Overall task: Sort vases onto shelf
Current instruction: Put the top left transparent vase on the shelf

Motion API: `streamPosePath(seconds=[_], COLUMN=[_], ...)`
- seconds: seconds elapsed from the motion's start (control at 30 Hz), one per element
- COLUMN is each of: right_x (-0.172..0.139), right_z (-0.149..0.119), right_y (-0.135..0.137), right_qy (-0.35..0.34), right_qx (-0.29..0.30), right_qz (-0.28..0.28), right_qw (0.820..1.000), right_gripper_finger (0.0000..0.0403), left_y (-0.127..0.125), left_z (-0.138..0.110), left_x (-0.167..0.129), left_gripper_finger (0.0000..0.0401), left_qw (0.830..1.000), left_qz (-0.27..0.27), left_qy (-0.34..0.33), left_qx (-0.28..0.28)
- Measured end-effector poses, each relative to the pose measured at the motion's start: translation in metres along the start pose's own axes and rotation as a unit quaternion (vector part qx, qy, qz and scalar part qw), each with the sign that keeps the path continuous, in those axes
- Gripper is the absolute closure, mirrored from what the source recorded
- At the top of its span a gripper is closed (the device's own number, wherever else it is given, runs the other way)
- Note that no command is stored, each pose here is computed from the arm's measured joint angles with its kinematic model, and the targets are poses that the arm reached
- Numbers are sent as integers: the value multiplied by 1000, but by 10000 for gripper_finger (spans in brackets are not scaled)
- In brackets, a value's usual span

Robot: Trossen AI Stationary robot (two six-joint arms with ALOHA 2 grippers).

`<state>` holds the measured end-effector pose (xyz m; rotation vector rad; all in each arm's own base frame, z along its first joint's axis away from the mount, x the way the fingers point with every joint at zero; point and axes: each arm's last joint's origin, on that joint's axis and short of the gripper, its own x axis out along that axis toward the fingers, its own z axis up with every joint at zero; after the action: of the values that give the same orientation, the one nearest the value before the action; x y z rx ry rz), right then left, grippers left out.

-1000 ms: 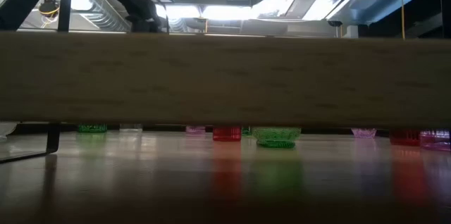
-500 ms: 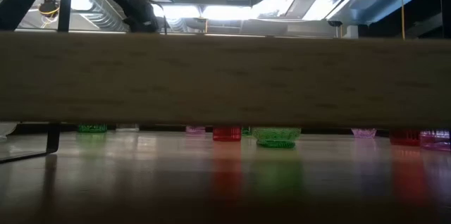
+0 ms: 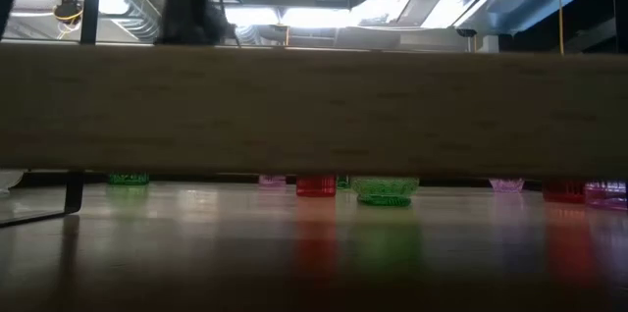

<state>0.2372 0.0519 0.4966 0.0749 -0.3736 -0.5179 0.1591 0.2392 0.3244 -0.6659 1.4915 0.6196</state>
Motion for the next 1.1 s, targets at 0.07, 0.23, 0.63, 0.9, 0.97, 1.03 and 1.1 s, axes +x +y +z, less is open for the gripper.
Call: streamPosePath(seconds=[0.07, 0.23, 0.63, 0.9, 0.97, 1.03, 1.1], right_x=[0, 0, 0, 0, 0, 0, 0], right_z=[0, -1, -3, -4, -4, -5, -6], right_y=[0, 0, -3, -2, -2, -1, -1], right_qy=[0, 3, 18, 19, 19, 22, 26], right_qx=[0, -4, -10, 1, 0, -3, -7], right_qz=[0, 0, -51, -45, -41, -40, -40], right_qw=[1000, 1000, 998, 999, 999, 999, 999], right_gripper_finger=[251, 251, 251, 251, 251, 251, 251], left_y=[-17, -67, -187, -257, -282, -302, -319], left_z=[-15, -63, -143, -153, -152, -151, -148], left_x=[-19, -58, -92, -112, -110, -105, -98], left_gripper_finger=[392, 392, 392, 392, 392, 392, 392], left_qw=[999, 987, 959, 950, 947, 948, 950], left_qz=[-14, -89, -228, -237, -237, -216, -190], left_qy=[-46, -126, -124, -131, -118, -101, -91], left_qx=[16, 44, 110, 157, 182, 209, 229])
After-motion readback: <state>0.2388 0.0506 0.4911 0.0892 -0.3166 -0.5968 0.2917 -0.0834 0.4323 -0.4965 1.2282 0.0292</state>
